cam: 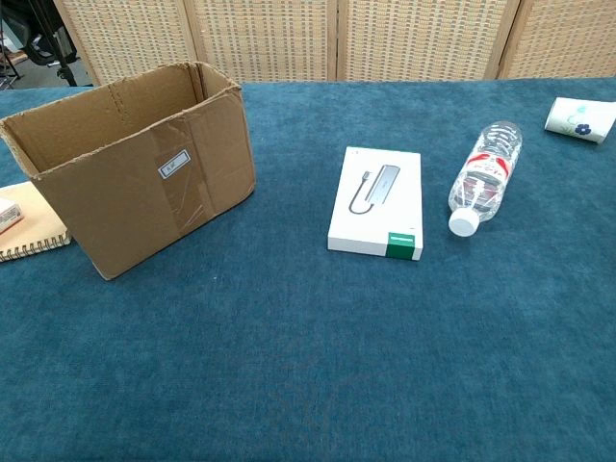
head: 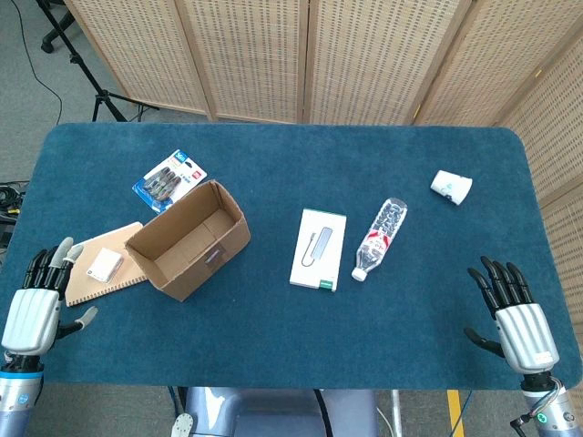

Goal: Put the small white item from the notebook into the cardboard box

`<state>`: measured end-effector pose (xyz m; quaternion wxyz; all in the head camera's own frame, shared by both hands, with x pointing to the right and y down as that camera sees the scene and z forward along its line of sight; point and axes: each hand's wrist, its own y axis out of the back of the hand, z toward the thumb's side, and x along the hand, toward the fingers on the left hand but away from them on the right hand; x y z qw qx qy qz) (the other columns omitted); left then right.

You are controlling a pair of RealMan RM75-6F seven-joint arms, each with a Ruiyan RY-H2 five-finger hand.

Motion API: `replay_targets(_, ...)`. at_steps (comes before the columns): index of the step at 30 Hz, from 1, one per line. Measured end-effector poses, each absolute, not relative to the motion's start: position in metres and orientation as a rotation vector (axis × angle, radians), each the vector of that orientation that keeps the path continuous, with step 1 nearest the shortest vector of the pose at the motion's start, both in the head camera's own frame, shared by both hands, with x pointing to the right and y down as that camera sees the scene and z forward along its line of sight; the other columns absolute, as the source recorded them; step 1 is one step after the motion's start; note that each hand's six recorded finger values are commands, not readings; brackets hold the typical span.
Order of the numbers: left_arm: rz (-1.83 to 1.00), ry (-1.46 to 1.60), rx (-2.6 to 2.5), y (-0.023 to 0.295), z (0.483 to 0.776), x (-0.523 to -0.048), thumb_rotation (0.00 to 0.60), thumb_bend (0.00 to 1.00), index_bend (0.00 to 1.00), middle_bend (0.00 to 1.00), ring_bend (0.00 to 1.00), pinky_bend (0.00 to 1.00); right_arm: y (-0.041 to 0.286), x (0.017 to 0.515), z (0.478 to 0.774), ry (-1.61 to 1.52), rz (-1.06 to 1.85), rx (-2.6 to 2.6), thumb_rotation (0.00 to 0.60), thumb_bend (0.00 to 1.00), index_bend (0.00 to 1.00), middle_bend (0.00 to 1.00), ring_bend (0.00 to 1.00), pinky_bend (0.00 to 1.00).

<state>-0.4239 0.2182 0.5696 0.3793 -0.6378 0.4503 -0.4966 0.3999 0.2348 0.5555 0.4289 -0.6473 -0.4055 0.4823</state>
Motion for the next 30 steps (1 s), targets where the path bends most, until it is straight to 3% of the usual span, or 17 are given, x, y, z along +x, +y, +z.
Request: replay_targets(30, -1.267, 1.145, -1.617, 0.2199, 0.5682, -0.4235, 0.6, 0.16, 0.0, 0.0, 0.0, 0.0, 0.2357, 0.3997, 0.553, -1.016, 1.193, -1.613, 0.6, 0.13, 0.08, 0.0, 0.0, 0.0)
